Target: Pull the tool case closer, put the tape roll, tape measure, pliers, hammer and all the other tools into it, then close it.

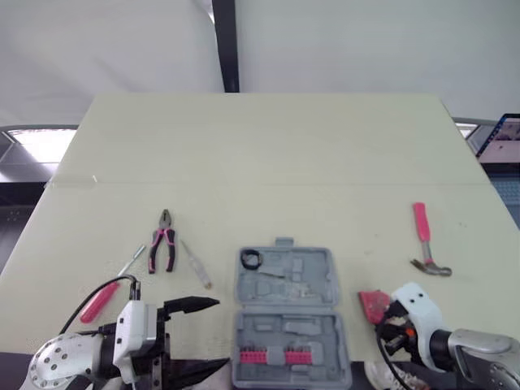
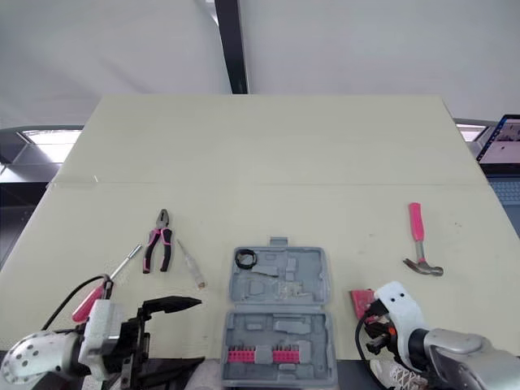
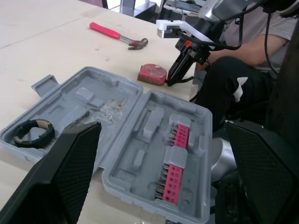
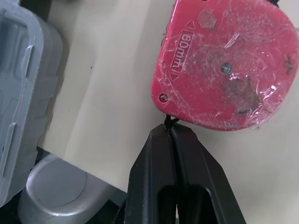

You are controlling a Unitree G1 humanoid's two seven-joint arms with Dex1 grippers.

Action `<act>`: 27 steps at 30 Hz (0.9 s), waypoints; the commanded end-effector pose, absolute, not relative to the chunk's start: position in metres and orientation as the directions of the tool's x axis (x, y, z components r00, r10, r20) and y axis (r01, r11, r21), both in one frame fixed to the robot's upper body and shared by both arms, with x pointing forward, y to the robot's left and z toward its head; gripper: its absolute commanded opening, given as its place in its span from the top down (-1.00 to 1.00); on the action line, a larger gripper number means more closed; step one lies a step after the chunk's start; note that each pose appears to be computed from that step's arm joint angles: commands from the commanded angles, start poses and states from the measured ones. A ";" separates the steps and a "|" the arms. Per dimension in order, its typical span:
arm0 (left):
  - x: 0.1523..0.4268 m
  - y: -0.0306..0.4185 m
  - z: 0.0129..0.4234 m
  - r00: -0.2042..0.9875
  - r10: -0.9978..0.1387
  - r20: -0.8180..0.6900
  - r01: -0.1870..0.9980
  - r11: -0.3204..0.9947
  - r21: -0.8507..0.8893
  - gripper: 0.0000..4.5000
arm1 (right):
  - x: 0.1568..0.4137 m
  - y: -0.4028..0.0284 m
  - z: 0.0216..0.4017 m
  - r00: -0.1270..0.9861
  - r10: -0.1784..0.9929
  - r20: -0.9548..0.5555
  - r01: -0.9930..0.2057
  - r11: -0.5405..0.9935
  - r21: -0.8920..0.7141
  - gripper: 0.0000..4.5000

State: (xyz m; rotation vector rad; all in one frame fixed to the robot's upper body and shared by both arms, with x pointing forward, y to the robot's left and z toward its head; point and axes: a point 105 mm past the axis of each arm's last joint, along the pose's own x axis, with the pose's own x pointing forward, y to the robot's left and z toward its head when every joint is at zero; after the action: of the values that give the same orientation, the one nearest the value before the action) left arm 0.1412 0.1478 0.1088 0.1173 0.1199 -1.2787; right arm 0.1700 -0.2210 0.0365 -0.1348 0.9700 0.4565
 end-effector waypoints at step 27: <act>0.137 0.148 0.098 0.311 -0.941 -0.135 0.950 0.307 0.049 -1.00 | 0.162 -0.237 0.058 0.407 0.340 -0.848 -0.411 0.897 0.163 -0.98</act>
State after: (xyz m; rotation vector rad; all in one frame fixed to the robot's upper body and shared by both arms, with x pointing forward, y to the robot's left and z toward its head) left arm 0.1401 0.1523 0.0948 0.1302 0.1086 -1.2450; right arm 0.1644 -0.2361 0.0501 -0.0880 1.0541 0.4470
